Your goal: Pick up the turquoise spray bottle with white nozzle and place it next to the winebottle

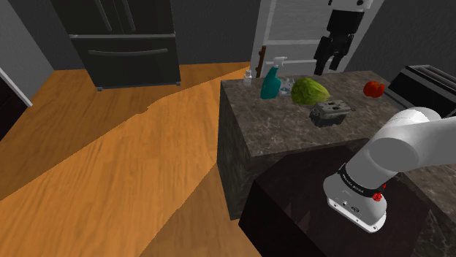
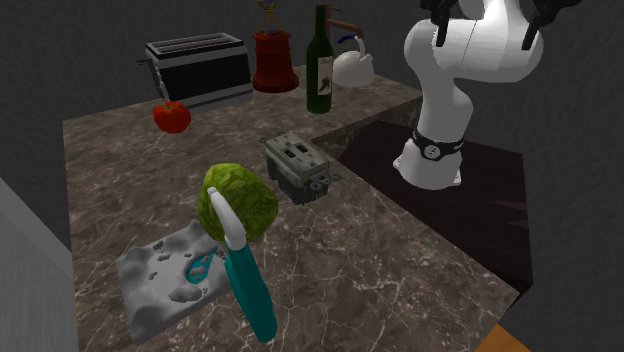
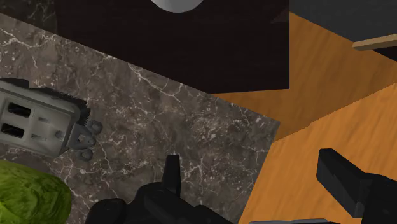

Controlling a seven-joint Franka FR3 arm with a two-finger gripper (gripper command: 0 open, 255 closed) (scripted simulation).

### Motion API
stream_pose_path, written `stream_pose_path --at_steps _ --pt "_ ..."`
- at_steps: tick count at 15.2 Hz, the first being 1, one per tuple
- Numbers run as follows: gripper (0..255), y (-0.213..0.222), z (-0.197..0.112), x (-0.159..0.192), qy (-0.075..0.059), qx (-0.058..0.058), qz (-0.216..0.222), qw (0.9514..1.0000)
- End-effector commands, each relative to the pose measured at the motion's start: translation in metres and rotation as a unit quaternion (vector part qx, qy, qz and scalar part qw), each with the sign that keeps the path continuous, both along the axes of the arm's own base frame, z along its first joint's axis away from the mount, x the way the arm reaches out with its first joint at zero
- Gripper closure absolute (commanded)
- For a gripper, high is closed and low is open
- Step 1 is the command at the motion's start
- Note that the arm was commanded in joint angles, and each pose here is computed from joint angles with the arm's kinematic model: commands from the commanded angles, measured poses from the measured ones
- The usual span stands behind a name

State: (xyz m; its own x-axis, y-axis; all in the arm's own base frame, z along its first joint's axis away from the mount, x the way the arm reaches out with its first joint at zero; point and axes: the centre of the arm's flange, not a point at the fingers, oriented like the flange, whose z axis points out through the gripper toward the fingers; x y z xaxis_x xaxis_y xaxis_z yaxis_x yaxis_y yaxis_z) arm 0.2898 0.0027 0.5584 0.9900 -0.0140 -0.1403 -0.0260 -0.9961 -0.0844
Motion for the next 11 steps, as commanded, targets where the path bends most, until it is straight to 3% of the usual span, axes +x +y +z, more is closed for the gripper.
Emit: stream_pose_path --at_steps 1,6,11 --pt "0 0.0 0.0 0.0 0.0 0.0 0.0 1.0" --pt "0 -0.058 -0.035 0.003 -0.047 0.023 0.082 0.9952" --pt "0 -0.112 -0.072 0.019 -0.093 0.045 0.164 0.981"
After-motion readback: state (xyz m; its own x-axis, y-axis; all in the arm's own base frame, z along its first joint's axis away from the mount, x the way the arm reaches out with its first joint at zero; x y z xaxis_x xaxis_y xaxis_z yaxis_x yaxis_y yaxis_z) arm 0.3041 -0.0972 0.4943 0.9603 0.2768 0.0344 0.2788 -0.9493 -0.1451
